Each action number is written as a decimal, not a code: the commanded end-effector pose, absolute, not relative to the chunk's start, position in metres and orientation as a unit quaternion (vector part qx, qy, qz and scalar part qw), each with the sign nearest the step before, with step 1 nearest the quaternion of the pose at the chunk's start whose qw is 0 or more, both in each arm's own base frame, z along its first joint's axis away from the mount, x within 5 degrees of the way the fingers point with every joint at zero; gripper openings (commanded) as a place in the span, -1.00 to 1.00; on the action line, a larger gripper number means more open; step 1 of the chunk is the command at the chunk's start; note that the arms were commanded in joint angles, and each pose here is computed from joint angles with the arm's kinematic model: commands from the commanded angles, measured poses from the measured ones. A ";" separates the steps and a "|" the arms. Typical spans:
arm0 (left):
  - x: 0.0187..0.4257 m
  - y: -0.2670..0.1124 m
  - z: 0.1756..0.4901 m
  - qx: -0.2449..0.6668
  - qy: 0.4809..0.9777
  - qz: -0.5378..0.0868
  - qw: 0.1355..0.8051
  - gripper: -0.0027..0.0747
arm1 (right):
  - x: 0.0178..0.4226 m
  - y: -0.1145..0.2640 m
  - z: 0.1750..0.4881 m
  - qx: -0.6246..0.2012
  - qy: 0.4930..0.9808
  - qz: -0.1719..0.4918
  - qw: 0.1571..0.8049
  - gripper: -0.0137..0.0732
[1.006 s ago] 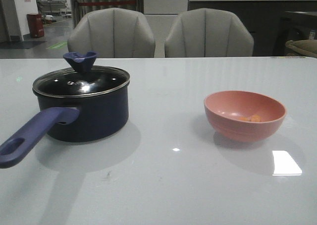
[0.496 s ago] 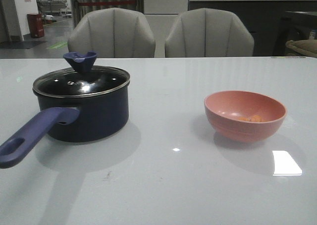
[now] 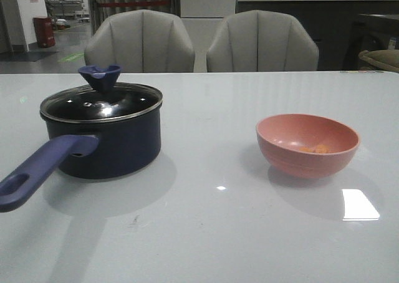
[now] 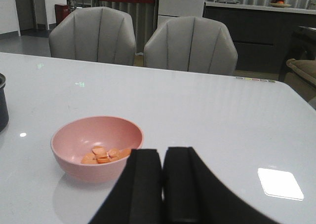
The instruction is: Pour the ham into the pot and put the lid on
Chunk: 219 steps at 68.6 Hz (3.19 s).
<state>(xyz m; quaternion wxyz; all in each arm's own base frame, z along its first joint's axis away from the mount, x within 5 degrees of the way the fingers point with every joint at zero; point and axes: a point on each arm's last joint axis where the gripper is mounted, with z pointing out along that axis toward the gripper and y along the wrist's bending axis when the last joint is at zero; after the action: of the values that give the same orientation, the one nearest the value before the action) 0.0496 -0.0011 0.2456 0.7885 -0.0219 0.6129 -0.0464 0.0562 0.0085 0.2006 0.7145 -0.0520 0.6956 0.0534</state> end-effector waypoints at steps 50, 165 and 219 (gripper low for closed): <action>0.097 -0.002 0.312 -0.020 0.730 -0.031 0.682 -0.61 | 0.054 0.008 0.210 -0.051 0.659 0.049 0.749 -0.32; 0.300 -0.085 0.368 0.062 0.914 -0.105 0.388 0.58 | 0.054 0.008 0.210 -0.051 0.658 0.050 0.749 -0.32; 0.389 -0.144 0.337 0.042 0.955 -0.095 0.279 0.70 | 0.054 0.008 0.210 -0.051 0.658 0.050 0.749 -0.32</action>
<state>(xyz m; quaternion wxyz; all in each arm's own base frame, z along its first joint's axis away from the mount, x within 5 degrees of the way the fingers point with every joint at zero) 0.3915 -0.1454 0.3069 0.2261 0.0560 0.9684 -0.0888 0.0562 0.0085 0.2006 0.7145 -0.0520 0.6956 0.0534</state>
